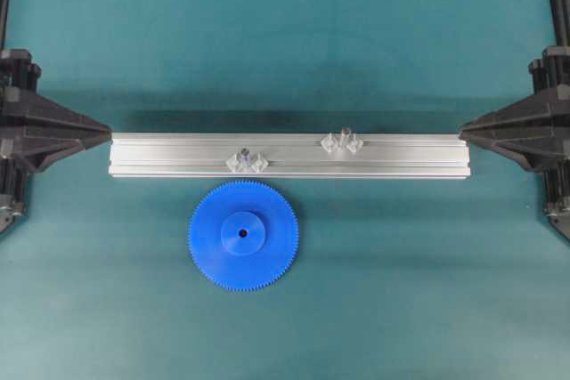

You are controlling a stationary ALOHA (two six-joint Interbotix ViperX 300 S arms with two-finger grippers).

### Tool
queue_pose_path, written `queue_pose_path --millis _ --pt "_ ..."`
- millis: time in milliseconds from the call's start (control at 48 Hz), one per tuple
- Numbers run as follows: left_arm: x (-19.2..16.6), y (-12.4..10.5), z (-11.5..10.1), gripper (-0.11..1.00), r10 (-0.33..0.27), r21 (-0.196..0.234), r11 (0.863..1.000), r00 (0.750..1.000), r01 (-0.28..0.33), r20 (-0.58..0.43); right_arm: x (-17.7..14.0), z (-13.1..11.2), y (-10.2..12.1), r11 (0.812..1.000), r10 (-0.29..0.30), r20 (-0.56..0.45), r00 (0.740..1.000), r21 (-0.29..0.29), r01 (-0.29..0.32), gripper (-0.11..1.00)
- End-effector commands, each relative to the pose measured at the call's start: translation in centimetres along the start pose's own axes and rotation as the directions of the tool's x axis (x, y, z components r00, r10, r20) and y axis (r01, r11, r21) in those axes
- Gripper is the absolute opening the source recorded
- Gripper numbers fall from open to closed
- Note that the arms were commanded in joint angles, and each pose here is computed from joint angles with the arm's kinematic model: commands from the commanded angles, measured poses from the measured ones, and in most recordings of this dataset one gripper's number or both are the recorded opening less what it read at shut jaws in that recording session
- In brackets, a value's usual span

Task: Insert the large gear onto the shaft.
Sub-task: 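Move the left gripper over the blue gear's hub and descend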

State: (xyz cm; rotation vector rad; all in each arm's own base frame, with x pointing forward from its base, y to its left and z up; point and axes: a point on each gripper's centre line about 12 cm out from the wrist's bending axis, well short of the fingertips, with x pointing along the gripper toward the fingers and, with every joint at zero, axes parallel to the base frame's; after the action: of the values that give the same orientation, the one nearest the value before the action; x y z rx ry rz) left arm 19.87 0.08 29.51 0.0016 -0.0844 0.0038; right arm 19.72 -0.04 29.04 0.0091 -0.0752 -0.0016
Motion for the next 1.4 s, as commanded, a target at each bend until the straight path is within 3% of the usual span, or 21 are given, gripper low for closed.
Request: queue_pose_path --millis 0,63,125,229,479,605,709,896,1001,1251,1313,1376 --pt "1.8 -0.1 0.4 0.11 -0.004 -0.019 1.0 0.998 0.003 -0.058 0.3 0.2 -0.2 1.0 -0.009 0.0 1.0 0.001 0.009 0.16" --pt "2.9 -0.1 0.2 0.06 -0.005 -0.039 0.999 0.993 0.0 -0.118 0.3 -0.1 -0.4 0.999 -0.02 -0.032 0.999 0.027 0.021 0.18" --pt "4.1 -0.2 0.1 0.0 -0.009 -0.049 0.999 0.986 0.001 -0.166 0.4 -0.4 -0.4 0.999 -0.022 -0.089 0.996 0.042 0.026 0.1" --pt "5.8 -0.6 -0.7 -0.01 -0.025 -0.045 0.999 0.966 0.014 -0.256 0.4 -0.9 -0.6 0.998 -0.03 -0.184 0.982 0.043 0.038 0.05" --pt "9.1 -2.0 -4.9 -0.01 -0.062 -0.043 0.998 0.869 0.047 -0.491 0.0 -2.3 -1.4 0.995 -0.066 -0.326 0.943 0.055 0.089 0.06" --pt "10.8 -2.4 -6.0 -0.01 -0.068 -0.042 0.998 0.835 0.053 -0.546 -0.1 -3.1 -1.8 0.993 -0.087 -0.373 0.924 0.046 0.112 0.07" --pt "12.3 -2.7 -6.4 -0.01 -0.072 -0.041 0.997 0.824 0.06 -0.562 0.1 -3.4 -2.0 0.992 -0.094 -0.387 0.917 0.04 0.119 0.07" --pt "14.2 -4.0 -7.6 0.01 -0.094 -0.041 0.995 0.784 0.087 -0.613 0.0 -4.6 -2.2 0.991 -0.099 -0.451 0.887 0.033 0.128 0.09" --pt "14.6 -4.6 -8.3 0.15 -0.103 -0.044 0.994 0.75 0.097 -0.654 -0.3 -5.2 -2.1 0.991 -0.098 -0.477 0.874 0.032 0.128 0.09" --pt "15.9 -5.0 -10.1 0.84 -0.103 -0.05 0.994 0.706 0.095 -0.701 -1.7 -5.9 -2.0 0.991 -0.095 -0.494 0.864 0.033 0.128 0.09" --pt "16.2 -5.1 -10.6 0.92 -0.101 -0.048 0.994 0.689 0.095 -0.718 -2.2 -6.1 -1.9 0.991 -0.094 -0.501 0.86 0.034 0.128 0.09" --pt "16.6 -5.1 -11.2 0.91 -0.098 -0.045 0.994 0.668 0.096 -0.738 -2.8 -6.1 -1.9 0.991 -0.095 -0.508 0.856 0.033 0.129 0.09"
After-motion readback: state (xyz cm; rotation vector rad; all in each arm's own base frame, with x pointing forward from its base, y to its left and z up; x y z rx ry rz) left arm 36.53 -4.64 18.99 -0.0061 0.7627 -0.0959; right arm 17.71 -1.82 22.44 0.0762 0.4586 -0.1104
